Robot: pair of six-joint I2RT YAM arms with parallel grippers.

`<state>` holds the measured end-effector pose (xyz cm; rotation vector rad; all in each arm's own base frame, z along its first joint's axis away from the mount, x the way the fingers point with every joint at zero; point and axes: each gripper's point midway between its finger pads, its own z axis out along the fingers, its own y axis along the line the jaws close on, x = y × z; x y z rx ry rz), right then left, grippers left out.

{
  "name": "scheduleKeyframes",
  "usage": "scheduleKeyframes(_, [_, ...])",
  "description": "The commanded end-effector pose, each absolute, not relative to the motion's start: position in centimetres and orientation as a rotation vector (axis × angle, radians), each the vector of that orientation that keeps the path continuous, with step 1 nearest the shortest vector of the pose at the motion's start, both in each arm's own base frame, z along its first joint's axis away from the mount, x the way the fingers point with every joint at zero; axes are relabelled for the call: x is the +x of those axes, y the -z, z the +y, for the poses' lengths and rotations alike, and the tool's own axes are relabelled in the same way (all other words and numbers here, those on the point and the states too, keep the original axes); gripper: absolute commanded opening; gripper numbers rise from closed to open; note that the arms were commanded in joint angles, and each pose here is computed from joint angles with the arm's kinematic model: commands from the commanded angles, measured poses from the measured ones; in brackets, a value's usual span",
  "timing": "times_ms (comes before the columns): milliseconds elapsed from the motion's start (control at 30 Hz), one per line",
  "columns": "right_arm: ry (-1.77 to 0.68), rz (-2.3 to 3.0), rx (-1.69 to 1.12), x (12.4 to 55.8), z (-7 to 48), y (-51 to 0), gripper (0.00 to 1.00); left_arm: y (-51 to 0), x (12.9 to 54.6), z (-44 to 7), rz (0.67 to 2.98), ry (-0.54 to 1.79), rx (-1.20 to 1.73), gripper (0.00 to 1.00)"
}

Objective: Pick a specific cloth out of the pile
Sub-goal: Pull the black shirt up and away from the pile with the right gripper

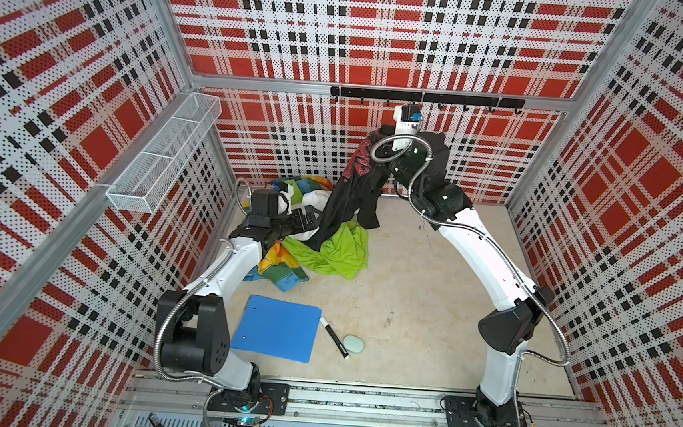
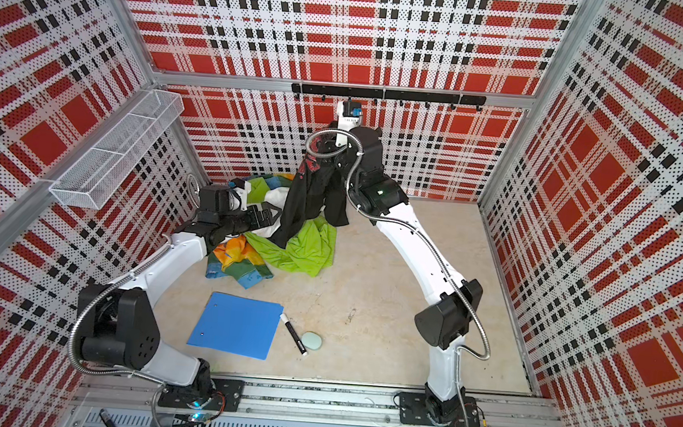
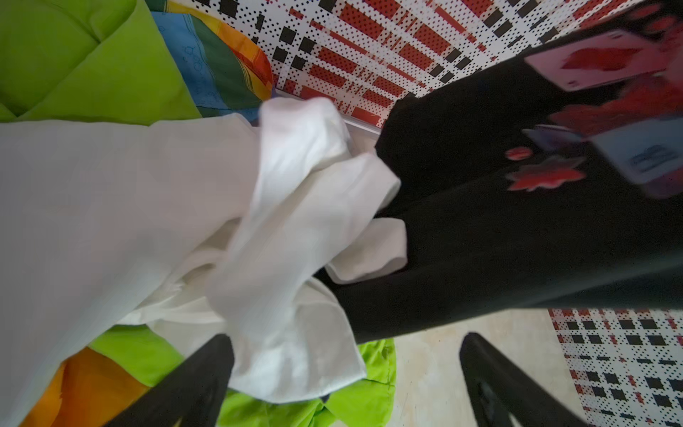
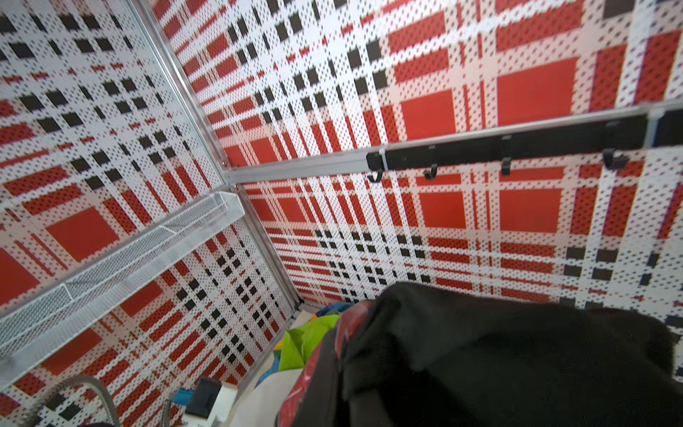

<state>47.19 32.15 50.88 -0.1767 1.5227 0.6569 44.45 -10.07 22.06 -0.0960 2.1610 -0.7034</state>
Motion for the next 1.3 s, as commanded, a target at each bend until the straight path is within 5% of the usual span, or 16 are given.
scheduleKeyframes(0, [-0.689,1.279,-0.104,44.3,28.8,-59.5,0.0,-22.9,44.7,-10.5,2.132,0.704,-0.064,0.99])
scheduleKeyframes(1267, [-0.467,1.049,0.106,39.2,15.2,-66.9,0.0,-23.3,44.4,-11.3,2.119,0.721,-0.032,0.99])
